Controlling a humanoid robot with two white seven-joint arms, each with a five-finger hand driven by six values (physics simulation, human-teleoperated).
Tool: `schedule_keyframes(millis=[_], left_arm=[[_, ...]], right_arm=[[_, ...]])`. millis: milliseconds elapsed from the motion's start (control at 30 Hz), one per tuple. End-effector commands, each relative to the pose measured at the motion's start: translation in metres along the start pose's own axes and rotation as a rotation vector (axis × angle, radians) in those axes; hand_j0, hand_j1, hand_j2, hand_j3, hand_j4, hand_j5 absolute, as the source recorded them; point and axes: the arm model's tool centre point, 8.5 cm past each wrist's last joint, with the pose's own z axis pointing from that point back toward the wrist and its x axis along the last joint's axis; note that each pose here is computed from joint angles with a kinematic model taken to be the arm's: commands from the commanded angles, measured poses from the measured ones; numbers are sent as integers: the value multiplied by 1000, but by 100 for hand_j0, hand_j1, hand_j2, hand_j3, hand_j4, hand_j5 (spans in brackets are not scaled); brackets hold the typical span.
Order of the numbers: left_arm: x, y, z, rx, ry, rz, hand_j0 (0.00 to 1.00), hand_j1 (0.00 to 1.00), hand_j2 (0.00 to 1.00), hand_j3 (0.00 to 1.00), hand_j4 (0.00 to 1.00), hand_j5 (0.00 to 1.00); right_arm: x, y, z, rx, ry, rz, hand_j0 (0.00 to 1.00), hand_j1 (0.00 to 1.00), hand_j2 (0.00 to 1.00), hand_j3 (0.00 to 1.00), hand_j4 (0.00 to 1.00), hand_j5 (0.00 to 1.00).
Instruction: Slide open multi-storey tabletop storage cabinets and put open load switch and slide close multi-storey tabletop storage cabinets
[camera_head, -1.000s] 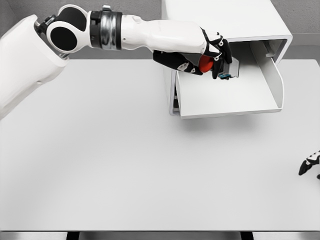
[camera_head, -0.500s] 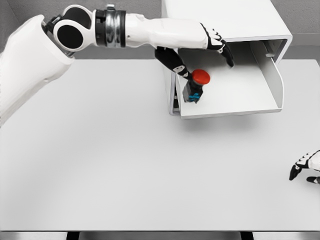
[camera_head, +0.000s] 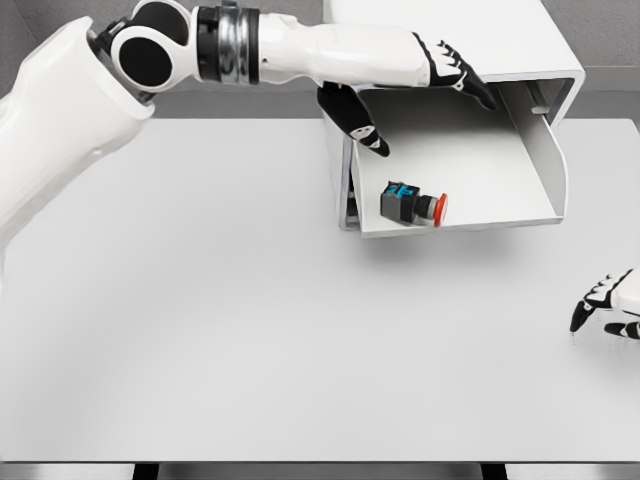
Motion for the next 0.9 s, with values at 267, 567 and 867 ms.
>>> schedule_keyframes(millis=[267, 567, 867], left_arm=[[81, 7, 284, -45, 524, -151, 100, 100, 100, 100, 100, 100], [55, -82, 268, -270, 501, 6, 100, 100, 100, 100, 100, 100], [50, -90, 251, -259, 455, 17, 100, 100, 100, 100, 100, 100]], right_arm=[[4, -23, 0, -63, -12, 41, 56, 56, 56, 56, 56, 56], [11, -37, -25, -87, -77, 68, 56, 56, 56, 56, 56, 56], [10, -49, -25, -127, -77, 83, 57, 57, 57, 57, 57, 57]])
